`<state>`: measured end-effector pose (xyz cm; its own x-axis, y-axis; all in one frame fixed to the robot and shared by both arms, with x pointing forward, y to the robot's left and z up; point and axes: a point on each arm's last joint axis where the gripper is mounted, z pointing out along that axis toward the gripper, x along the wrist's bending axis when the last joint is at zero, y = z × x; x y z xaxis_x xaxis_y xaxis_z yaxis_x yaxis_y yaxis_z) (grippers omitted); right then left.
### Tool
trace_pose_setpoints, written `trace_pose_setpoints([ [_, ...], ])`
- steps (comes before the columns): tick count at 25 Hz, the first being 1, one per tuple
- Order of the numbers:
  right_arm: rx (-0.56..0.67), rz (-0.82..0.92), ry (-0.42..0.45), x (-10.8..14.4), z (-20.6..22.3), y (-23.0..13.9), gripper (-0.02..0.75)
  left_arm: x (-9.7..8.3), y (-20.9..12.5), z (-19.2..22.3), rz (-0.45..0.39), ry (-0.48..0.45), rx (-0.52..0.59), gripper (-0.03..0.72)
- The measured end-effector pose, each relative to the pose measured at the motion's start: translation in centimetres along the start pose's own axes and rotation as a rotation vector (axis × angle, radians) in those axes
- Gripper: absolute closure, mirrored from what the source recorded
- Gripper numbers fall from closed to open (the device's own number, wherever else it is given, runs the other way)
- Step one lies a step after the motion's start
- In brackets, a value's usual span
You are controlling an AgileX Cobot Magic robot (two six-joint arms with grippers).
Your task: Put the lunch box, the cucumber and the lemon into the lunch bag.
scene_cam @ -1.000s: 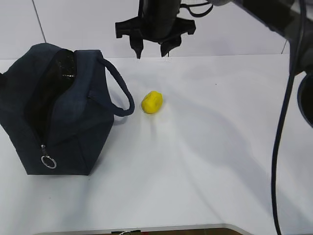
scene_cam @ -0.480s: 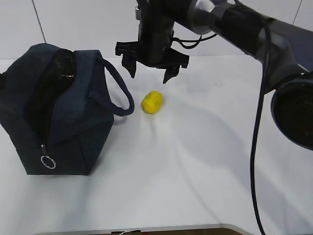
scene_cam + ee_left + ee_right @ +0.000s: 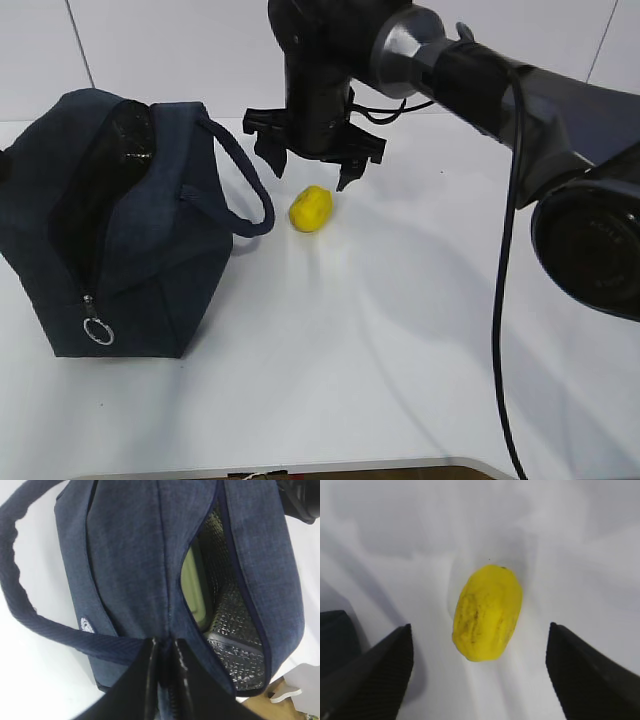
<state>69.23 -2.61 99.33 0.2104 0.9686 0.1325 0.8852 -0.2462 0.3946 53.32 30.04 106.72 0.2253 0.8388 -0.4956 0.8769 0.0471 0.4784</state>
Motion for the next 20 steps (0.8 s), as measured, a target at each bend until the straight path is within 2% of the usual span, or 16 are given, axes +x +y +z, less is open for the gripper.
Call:
trace_pose_setpoints([
  [20, 0.038, 0.052, -0.048, -0.1, 3.3, -1.0, 0.112, 0.0, 0.0, 0.0, 0.001, 0.004, -0.002, 0.677],
])
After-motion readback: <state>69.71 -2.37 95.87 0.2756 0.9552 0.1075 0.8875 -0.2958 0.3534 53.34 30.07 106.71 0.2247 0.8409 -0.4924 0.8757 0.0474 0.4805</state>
